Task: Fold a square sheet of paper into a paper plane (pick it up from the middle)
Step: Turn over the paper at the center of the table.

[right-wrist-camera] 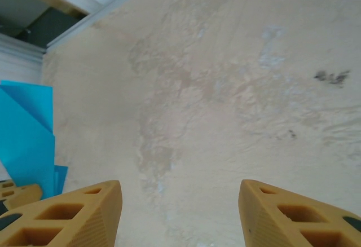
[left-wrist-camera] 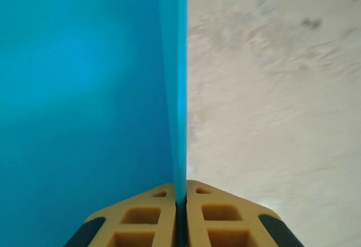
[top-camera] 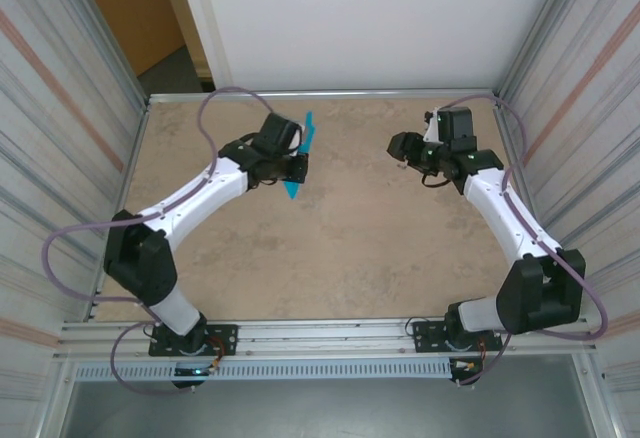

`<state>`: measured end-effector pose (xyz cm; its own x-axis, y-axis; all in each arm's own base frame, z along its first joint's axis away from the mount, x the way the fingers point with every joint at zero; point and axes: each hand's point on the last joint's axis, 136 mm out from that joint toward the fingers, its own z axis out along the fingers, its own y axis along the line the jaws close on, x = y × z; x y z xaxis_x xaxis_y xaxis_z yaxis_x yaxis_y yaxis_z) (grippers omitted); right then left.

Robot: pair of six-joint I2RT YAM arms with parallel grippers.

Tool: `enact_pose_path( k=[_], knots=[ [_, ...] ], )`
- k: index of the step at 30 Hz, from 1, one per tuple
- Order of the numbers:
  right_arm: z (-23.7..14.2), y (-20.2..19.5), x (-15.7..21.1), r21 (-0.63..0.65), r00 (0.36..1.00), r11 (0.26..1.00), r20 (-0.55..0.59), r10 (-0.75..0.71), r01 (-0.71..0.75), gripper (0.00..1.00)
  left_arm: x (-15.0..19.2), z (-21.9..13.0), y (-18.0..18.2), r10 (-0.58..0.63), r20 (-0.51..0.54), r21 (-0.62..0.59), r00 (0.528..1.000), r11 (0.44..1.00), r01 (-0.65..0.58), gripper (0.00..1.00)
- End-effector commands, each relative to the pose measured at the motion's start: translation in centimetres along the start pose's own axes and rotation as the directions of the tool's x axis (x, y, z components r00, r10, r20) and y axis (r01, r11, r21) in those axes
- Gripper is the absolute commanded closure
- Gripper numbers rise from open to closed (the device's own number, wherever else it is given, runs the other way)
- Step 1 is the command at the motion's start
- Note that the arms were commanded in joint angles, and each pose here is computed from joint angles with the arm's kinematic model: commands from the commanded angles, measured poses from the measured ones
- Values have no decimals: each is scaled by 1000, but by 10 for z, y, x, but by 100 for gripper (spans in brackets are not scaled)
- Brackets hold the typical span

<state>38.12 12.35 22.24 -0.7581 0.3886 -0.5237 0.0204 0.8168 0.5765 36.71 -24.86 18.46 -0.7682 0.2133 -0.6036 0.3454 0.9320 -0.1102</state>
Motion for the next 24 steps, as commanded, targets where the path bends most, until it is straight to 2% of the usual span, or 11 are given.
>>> enact_pose_path(
  k=[1,9,15,19,24],
  knots=[
    [-7,-24,7,103,999,994,9,-34,33,44,22,7,44,209,-168,-333,963,908,-255,89],
    [-5,-51,19,155,999,987,-17,45,-41,44,43,58,39,343,-336,-452,877,758,-470,90],
    [-1,-59,24,154,996,986,-40,76,-69,44,58,94,36,388,-428,-492,817,658,-570,90],
    [3,-60,29,152,995,986,-62,81,-71,43,70,111,31,385,-448,-486,807,652,-582,89],
    [8,-63,32,152,992,985,-85,94,-80,43,82,122,16,370,-454,-445,810,694,-566,80]
  ],
)
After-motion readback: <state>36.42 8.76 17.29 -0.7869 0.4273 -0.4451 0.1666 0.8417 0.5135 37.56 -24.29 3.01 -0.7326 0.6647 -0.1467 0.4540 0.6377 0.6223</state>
